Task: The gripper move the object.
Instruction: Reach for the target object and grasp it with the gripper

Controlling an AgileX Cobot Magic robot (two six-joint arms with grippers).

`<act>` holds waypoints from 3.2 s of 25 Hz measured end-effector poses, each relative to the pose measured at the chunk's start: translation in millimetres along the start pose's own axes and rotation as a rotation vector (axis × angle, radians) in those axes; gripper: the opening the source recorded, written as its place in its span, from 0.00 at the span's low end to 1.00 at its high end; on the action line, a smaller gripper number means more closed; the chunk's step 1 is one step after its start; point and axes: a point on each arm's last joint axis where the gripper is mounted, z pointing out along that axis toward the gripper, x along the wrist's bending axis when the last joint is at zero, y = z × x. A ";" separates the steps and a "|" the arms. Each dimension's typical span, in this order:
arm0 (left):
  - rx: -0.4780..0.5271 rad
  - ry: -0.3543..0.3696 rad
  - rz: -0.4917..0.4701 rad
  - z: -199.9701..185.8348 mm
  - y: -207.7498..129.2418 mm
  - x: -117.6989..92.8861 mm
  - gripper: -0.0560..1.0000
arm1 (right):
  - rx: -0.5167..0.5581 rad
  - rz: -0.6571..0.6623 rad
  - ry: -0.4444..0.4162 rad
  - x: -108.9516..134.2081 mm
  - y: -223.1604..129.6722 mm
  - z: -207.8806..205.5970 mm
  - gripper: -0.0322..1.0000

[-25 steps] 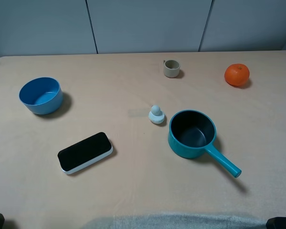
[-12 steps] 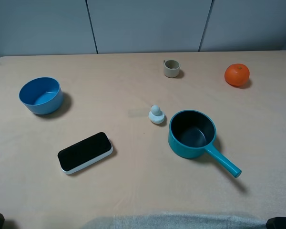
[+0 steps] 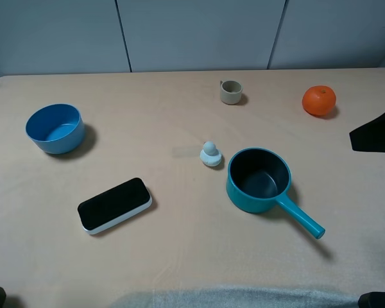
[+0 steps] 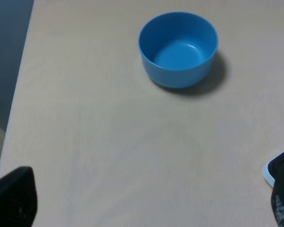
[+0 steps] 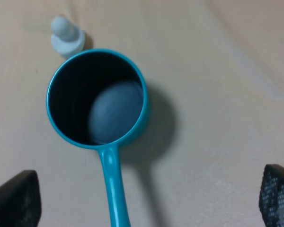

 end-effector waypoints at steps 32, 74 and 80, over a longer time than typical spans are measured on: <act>0.000 0.000 0.000 0.0 0.0 0.0 0.99 | 0.256 -0.076 0.027 2.2 29.4 136.1 0.70; 0.000 0.000 0.000 0.0 0.0 0.0 0.99 | 0.368 -0.080 -0.017 -13.1 13.9 215.8 0.70; 0.000 0.000 0.000 0.0 0.0 0.0 0.99 | 0.368 -0.080 -0.017 -13.1 13.9 215.8 0.61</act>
